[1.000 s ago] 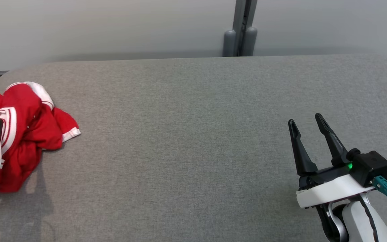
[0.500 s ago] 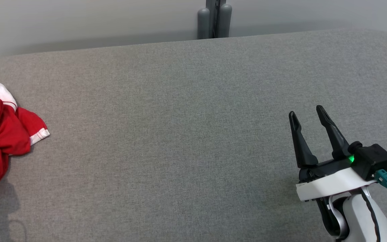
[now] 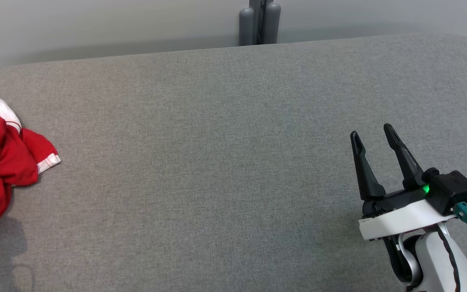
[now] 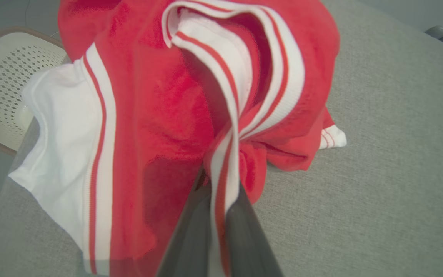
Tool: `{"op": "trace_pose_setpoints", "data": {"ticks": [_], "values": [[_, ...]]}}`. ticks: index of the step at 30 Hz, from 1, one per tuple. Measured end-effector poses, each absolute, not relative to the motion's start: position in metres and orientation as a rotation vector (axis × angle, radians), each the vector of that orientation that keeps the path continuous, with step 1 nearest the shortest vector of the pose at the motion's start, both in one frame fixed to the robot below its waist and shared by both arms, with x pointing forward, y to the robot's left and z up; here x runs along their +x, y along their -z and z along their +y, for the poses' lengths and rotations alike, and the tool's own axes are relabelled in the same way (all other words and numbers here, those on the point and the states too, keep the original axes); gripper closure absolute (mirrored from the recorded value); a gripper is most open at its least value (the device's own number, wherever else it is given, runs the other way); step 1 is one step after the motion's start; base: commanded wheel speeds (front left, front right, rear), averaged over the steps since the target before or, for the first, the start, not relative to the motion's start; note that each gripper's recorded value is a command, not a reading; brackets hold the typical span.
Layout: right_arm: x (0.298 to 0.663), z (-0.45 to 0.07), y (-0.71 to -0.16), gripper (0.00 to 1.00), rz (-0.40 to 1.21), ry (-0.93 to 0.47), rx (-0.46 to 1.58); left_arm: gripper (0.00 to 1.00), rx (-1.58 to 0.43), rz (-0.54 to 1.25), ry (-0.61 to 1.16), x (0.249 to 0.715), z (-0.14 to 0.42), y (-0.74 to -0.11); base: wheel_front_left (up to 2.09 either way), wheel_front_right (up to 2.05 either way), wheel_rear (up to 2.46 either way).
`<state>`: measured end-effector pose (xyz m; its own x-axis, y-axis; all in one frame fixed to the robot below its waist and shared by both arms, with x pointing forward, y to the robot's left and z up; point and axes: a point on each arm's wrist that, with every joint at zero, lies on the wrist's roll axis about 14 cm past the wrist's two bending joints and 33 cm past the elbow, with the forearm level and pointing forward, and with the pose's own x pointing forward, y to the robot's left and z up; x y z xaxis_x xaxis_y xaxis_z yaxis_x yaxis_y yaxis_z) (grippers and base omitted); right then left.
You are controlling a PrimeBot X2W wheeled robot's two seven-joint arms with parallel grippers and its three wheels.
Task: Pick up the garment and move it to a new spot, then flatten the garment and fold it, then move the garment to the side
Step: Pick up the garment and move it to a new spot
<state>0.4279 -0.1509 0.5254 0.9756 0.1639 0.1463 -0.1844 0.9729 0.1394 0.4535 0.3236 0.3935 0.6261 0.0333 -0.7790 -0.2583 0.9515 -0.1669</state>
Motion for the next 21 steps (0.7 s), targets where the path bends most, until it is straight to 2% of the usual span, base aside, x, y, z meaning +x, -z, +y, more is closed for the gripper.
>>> {"op": "trace_pose_setpoints", "data": {"ticks": [11,21], "values": [[0.422,-0.143,-0.539,0.0,-0.168,-0.192,0.164,1.0,-0.174,0.769,-0.08,0.469,0.314,-0.438,0.0,0.0,0.0],[0.409,-0.138,-0.554,0.0,-0.205,-0.205,0.177,1.0,-0.073,0.514,0.141,0.5,0.256,-0.537,0.0,0.0,0.0]]}}
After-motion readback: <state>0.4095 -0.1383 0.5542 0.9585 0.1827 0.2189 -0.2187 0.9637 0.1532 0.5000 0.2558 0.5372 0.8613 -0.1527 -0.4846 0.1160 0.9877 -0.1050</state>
